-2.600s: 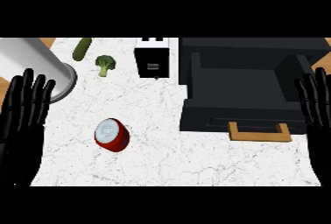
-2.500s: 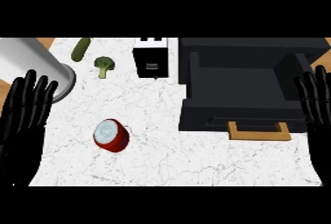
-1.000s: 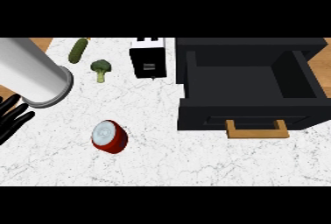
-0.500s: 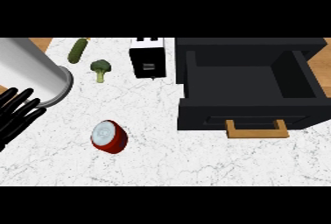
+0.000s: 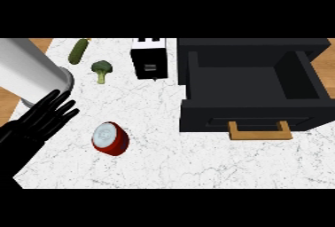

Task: Pick up the can, place it into the drawer and close the drawer

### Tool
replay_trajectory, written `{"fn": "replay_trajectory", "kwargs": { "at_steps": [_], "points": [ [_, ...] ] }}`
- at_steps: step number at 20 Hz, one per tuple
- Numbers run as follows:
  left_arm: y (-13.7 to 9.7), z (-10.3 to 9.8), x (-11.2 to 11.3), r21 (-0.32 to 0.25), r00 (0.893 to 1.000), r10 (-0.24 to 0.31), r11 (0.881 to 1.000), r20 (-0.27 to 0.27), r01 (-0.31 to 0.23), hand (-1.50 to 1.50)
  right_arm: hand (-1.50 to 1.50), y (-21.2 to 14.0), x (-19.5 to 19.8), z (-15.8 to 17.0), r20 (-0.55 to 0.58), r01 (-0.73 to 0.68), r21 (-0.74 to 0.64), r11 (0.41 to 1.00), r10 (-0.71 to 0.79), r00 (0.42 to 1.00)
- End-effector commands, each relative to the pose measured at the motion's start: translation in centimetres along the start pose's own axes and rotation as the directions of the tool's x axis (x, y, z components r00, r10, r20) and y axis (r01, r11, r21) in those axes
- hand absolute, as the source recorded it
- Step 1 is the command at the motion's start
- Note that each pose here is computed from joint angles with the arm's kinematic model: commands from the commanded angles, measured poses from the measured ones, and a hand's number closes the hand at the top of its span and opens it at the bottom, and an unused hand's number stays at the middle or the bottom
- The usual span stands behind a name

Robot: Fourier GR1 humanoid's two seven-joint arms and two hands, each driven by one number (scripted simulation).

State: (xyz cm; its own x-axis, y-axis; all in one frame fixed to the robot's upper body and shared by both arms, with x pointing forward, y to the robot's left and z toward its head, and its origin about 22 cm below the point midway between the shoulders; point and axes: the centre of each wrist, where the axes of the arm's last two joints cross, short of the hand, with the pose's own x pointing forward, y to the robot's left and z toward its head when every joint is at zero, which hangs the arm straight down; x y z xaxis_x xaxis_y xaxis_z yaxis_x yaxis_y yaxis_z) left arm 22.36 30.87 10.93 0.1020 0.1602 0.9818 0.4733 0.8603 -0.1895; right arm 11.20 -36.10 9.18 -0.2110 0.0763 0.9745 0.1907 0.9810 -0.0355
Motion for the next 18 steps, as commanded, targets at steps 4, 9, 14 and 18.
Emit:
{"fn": "replay_trajectory", "kwargs": {
  "at_steps": [4, 9, 14, 18],
  "points": [
    [-0.5, -2.7, -2.2, 0.01, 0.999, -0.027, 1.0, -0.044, 0.028, -1.5, -1.5, -0.7, -0.4, 2.3, -0.009, 0.005, 0.004, 1.0, -0.005, 1.0],
    [-2.6, -3.7, -6.9, 0.037, 0.998, -0.038, 0.999, -0.056, 0.04, -1.5, -1.5, -1.2, 2.1, 1.6, -0.002, -0.022, 0.012, 1.0, 0.022, 1.0],
    [-0.1, -2.3, -7.3, 0.071, 0.994, -0.044, 0.996, -0.095, 0.051, -1.5, -1.5, -3.7, 0.4, 1.1, -0.015, -0.035, 0.005, 0.999, 0.035, 0.999],
    [1.5, -3.0, -11.2, 0.104, 0.996, -0.057, 0.993, -0.071, 0.064, -1.5, -1.5, -1.2, 1.4, 2.7, -0.009, -0.011, 0.008, 1.0, 0.011, 1.0]
  ]
}}
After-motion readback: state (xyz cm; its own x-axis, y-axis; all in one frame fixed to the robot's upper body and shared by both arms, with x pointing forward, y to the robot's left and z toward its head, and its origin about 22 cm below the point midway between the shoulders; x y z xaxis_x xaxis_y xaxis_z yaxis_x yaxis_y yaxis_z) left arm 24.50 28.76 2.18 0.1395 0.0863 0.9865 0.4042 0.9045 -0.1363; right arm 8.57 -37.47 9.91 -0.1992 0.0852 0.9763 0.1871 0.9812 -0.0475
